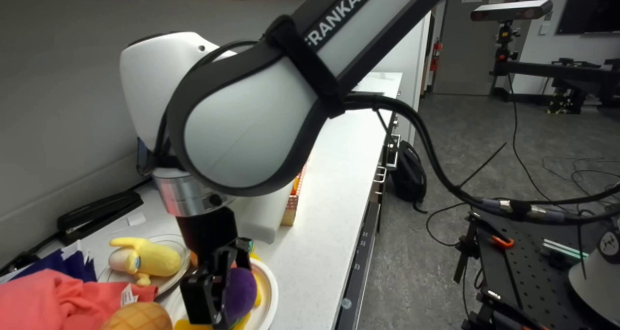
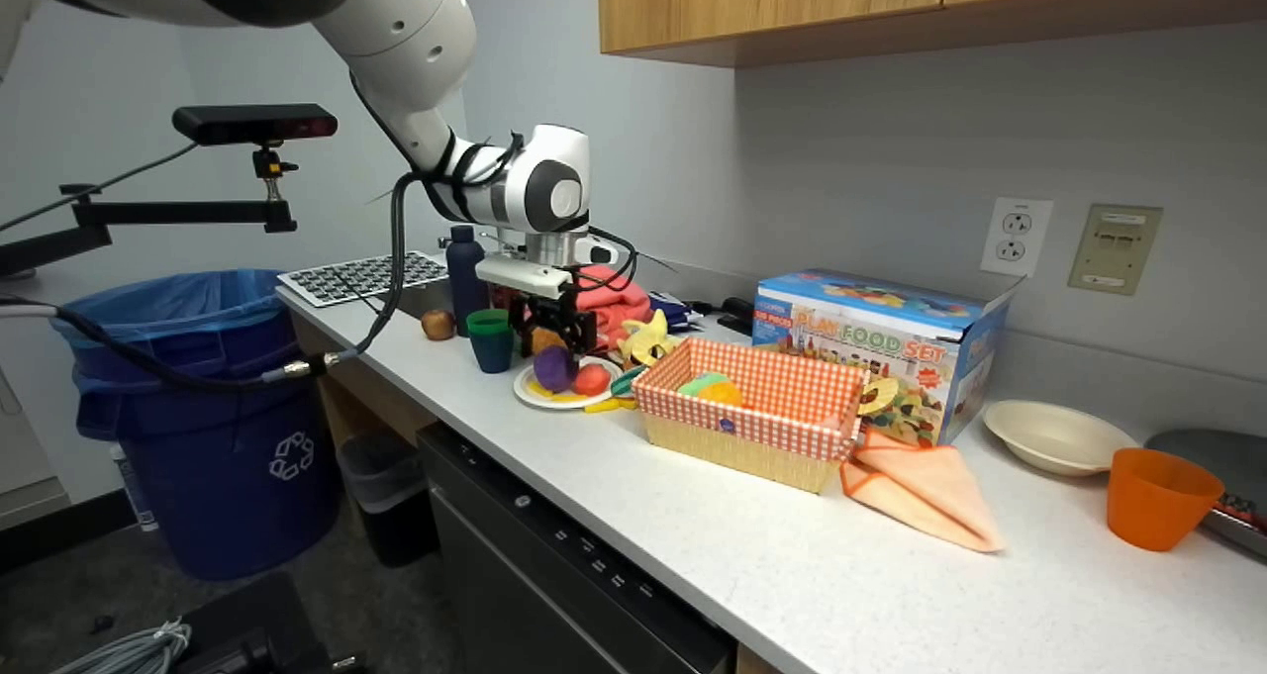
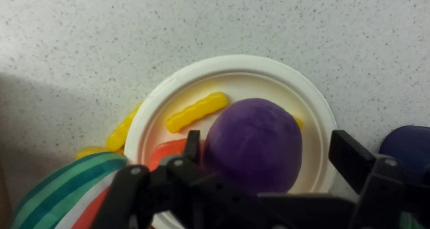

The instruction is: Put the purple plushie in the box

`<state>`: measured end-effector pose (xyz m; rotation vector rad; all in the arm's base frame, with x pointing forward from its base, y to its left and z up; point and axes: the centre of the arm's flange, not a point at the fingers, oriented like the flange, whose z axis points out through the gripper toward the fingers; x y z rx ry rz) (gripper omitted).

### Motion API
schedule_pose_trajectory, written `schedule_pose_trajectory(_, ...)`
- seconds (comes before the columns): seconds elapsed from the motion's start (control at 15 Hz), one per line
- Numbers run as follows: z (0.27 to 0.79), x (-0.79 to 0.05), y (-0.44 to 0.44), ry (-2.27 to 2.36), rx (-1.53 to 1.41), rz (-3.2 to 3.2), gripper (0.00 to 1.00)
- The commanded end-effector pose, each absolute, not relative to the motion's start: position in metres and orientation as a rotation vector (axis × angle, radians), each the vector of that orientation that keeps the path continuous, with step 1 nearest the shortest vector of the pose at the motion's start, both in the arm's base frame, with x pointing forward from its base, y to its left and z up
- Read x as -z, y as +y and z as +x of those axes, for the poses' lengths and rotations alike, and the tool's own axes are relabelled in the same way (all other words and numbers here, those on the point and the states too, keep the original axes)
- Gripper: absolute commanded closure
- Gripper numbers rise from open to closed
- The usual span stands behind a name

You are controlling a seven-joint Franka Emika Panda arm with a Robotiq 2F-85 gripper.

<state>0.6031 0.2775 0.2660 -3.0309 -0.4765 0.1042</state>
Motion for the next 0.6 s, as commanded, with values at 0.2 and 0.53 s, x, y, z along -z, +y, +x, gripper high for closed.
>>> schedule_pose_trajectory(0.2, 0.618, -0.260, 0.275, -0.421, -0.111, -3.010, 0.45)
schedule_pose_trajectory(0.53, 0.615, -0.283, 0.269, -0.386, -0.089, -3.007, 0.81)
